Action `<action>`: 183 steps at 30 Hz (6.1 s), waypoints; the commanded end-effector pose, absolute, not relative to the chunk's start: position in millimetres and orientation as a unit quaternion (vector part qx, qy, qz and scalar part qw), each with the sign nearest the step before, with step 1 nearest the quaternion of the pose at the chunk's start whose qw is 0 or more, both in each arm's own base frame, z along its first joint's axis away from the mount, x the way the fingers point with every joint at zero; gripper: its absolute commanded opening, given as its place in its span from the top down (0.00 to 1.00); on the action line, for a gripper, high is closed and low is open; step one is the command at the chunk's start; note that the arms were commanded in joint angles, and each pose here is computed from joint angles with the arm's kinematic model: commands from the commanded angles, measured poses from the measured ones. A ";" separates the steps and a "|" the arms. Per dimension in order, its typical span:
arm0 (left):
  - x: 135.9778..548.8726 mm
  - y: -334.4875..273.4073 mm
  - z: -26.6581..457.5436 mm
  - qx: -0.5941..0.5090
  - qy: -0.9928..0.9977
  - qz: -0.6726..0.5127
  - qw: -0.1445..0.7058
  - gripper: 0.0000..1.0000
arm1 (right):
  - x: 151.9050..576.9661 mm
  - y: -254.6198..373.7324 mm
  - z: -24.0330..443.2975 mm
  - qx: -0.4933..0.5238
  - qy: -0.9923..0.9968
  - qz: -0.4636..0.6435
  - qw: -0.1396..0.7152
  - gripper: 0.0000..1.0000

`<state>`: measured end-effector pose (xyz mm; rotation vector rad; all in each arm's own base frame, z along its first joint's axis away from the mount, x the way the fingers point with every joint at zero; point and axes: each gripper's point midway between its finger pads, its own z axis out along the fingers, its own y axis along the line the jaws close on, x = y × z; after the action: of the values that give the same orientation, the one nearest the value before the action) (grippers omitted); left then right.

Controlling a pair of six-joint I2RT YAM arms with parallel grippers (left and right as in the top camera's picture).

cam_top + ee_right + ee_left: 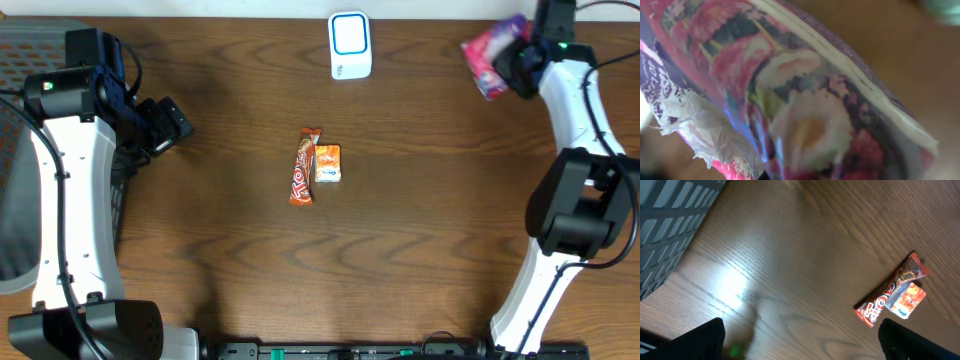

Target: Scan the item barcode

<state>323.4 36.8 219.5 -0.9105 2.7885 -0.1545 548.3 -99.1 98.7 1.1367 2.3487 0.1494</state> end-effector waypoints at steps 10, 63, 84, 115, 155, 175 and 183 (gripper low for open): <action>322.1 39.3 215.9 -0.311 0.945 -0.045 0.096 0.02 | 493.5 -217.7 108.0 0.488 0.828 -0.101 0.256 0.31; 322.1 39.3 215.9 -0.311 0.945 -0.045 0.096 0.02 | 395.6 227.2 91.8 -0.045 0.969 0.238 0.044 0.03; 322.1 39.3 215.9 -0.311 0.945 -0.045 0.096 0.02 | 376.2 268.7 10.7 0.014 0.961 0.268 0.072 0.48; 322.1 39.3 215.9 -0.311 0.945 -0.045 0.096 0.02 | 359.1 223.4 131.4 -0.067 0.745 0.663 -0.016 0.99; 322.1 39.3 215.9 -0.311 0.945 -0.045 0.096 0.02 | 356.8 143.7 74.1 -0.034 0.999 0.017 -0.028 0.55; 322.1 39.3 215.9 -0.311 0.945 -0.045 0.096 0.02 | 342.6 239.1 81.6 -0.132 0.976 -0.115 0.128 0.09; 322.1 39.3 215.9 -0.311 0.945 -0.045 0.096 0.02 | 356.5 223.8 84.2 -0.100 0.966 -0.164 0.173 0.28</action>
<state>323.3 36.8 219.5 -0.9106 2.7888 -0.1544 349.8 238.0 83.2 -0.3495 2.7977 -0.3572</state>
